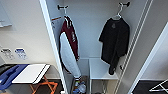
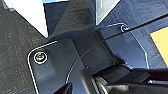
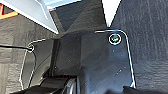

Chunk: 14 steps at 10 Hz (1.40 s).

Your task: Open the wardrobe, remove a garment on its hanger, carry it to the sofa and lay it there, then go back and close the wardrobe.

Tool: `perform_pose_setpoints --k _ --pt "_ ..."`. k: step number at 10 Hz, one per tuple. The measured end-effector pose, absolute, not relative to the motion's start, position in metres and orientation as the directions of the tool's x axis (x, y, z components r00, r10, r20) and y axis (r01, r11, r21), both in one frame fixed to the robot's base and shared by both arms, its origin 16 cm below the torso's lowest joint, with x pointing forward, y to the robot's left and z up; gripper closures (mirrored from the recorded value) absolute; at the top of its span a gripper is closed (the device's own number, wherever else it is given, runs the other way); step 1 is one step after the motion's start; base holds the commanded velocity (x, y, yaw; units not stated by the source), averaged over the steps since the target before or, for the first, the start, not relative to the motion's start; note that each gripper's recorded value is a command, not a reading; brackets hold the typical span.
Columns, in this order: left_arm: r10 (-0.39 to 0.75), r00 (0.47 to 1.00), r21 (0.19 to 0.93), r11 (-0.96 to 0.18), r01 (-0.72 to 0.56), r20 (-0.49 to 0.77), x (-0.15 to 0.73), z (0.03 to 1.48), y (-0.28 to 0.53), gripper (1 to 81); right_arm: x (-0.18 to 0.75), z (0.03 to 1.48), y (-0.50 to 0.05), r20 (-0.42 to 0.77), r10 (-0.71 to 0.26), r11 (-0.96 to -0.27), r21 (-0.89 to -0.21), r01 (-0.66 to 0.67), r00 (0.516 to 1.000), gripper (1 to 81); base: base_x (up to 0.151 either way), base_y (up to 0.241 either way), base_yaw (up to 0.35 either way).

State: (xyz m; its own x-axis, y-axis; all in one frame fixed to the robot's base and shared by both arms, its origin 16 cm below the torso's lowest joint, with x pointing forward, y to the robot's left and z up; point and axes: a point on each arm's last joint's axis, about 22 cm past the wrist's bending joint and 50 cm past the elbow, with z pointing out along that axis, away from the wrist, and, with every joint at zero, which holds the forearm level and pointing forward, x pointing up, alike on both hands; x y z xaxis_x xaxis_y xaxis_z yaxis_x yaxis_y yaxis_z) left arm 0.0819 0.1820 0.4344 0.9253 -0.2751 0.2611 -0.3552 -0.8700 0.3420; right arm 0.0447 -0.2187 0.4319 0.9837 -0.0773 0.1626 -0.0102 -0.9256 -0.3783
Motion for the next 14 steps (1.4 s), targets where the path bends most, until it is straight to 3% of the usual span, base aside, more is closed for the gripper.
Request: perform_pose_setpoints --k 3,6,8,10,14 --pt "-0.305 0.868 0.275 -0.862 -0.427 0.392 0.119 0.439 0.192 1.0 0.045 0.431 -0.221 0.163 -0.073 -0.929 -0.371 -0.007 0.984 1.0 0.000 0.000 0.000" --pt "-0.424 0.707 0.153 -0.789 -0.596 0.567 0.146 0.452 0.171 1.0 0.043 0.429 -0.223 0.141 -0.060 -0.933 -0.361 -0.005 0.988 1.0 0.000 0.000 0.000" --pt "-0.490 0.652 0.084 -0.759 -0.646 0.578 0.155 0.449 0.163 1.0 0.049 0.429 -0.223 0.147 -0.058 -0.933 -0.360 -0.001 0.987 1.0 0.000 0.000 0.000" --pt "-0.600 0.593 -0.031 -0.716 -0.697 0.537 0.160 0.440 0.179 1.0 0.052 0.429 -0.220 0.148 -0.057 -0.932 -0.362 0.001 0.987 1.0 0.000 0.000 0.000" --pt "-0.781 0.410 -0.268 -0.569 -0.777 0.470 0.224 0.449 0.189 1.0 0.053 0.428 -0.221 0.144 -0.051 -0.933 -0.360 0.004 0.988 1.0 0.000 0.000 0.000"
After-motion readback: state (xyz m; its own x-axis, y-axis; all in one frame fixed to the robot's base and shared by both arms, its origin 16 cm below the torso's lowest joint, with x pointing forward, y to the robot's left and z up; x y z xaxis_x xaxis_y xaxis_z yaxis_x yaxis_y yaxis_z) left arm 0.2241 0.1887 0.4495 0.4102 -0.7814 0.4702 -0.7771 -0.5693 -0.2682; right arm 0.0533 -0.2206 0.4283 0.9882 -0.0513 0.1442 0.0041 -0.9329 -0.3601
